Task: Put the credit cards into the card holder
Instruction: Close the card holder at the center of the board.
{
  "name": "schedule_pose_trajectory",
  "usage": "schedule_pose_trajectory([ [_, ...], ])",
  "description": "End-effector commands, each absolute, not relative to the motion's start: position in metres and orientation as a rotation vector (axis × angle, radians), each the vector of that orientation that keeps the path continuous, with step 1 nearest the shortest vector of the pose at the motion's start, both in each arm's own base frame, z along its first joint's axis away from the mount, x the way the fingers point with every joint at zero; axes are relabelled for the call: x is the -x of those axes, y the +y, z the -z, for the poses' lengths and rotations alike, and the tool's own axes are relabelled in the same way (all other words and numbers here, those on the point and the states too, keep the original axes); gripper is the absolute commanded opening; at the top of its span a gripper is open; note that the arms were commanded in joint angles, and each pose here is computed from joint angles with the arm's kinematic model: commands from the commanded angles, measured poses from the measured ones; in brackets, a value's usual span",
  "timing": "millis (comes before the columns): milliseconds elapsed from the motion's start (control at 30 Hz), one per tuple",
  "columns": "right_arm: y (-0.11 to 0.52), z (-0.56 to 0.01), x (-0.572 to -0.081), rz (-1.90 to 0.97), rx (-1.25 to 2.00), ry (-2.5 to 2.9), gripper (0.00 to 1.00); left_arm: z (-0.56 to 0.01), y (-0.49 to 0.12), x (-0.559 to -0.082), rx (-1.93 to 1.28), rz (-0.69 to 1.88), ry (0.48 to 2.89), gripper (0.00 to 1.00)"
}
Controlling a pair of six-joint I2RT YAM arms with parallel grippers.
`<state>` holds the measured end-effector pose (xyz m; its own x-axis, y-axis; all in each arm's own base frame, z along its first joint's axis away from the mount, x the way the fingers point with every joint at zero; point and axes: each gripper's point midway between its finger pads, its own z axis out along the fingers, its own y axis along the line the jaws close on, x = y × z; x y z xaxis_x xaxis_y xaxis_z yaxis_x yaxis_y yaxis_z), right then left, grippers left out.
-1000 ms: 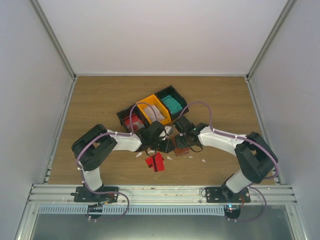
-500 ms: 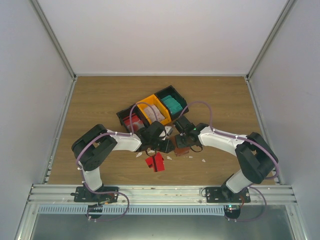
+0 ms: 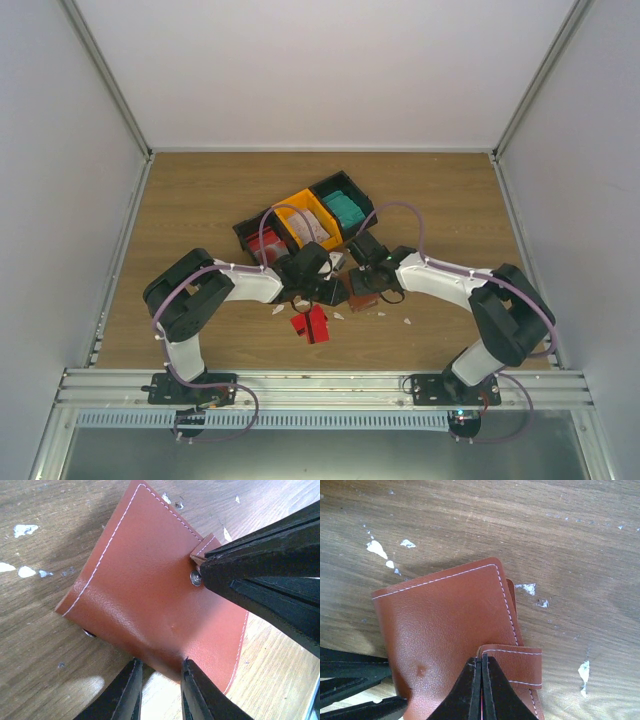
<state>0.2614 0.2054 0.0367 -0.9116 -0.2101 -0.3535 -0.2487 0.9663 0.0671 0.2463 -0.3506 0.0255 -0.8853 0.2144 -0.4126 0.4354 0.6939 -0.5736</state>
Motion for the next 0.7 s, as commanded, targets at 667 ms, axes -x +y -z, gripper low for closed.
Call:
schedule_pose_trajectory([
  [667, 0.213, -0.03, -0.257, -0.181, 0.237, 2.806, 0.01, 0.001, -0.33, -0.241, -0.469, 0.902, 2.682, 0.23],
])
